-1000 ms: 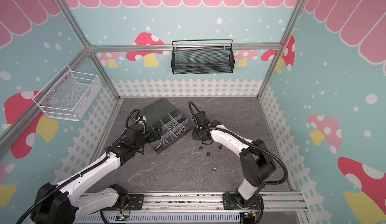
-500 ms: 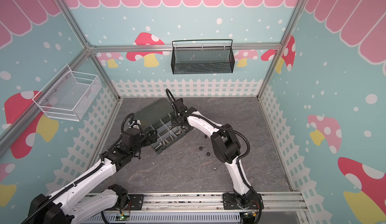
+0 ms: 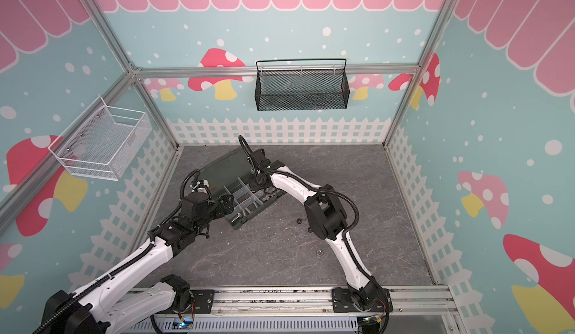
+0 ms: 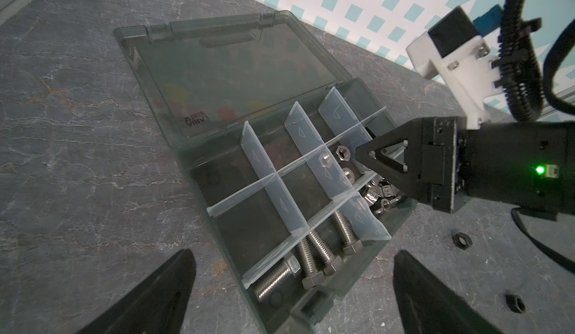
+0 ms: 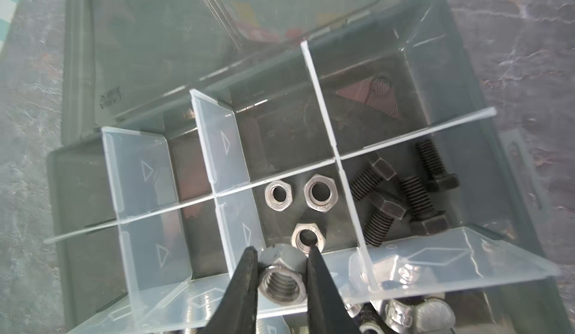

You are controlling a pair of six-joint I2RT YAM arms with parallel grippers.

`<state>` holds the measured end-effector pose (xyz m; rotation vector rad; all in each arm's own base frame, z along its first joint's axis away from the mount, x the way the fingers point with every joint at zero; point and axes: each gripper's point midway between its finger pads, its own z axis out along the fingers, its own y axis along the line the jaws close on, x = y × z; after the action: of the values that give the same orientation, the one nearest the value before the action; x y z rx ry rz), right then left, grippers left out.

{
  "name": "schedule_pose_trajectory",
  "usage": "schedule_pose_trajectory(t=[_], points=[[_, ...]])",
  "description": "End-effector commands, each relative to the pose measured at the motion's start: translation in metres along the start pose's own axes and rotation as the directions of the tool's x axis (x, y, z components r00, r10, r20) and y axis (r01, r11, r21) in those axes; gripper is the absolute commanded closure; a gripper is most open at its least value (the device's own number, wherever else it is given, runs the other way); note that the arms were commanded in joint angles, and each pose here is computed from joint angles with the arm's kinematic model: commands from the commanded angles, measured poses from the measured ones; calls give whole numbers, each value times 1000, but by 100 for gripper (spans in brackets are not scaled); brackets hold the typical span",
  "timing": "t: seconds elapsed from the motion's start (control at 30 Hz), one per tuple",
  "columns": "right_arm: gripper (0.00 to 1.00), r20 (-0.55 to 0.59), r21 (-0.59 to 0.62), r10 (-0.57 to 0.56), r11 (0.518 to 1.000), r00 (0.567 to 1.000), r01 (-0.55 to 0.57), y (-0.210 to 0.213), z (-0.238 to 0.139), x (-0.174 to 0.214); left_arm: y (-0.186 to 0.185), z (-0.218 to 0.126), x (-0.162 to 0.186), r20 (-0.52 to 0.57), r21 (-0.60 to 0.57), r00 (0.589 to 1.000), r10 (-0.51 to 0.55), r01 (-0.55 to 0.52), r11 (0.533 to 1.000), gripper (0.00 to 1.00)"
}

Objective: Sort the screws and nuts into containers
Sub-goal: 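Open the right gripper to drop the silver nut into the compartment, then move the right gripper back over the dark nuts on the table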

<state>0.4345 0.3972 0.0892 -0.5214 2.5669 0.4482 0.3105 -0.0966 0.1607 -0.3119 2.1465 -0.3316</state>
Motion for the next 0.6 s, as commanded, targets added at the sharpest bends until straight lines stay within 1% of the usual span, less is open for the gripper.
schedule_pose_trajectory(t=[0.0, 0.17, 0.33, 0.4, 0.57], points=[[77, -18, 3, -19, 1000, 1000, 19, 3, 6, 4, 8, -1, 2, -1, -27, 1000, -23, 23, 999, 0], [70, -19, 12, -18, 1000, 1000, 18, 1, 6, 4, 8, 0, 3, -4, -26, 1000, -25, 25, 999, 0], [56, -16, 17, -18, 1000, 1000, 18, 0, 5, 2, 7, 0, 2, -1, -24, 1000, -26, 26, 999, 0], [52, -15, 16, -17, 1000, 1000, 17, 1, 4, 2, 7, 1, 1, -1, -24, 1000, -27, 27, 999, 0], [49, -2, 17, -15, 1000, 1000, 15, 2, -4, -4, 5, 1, 1, -3, -20, 1000, -25, 25, 999, 0]])
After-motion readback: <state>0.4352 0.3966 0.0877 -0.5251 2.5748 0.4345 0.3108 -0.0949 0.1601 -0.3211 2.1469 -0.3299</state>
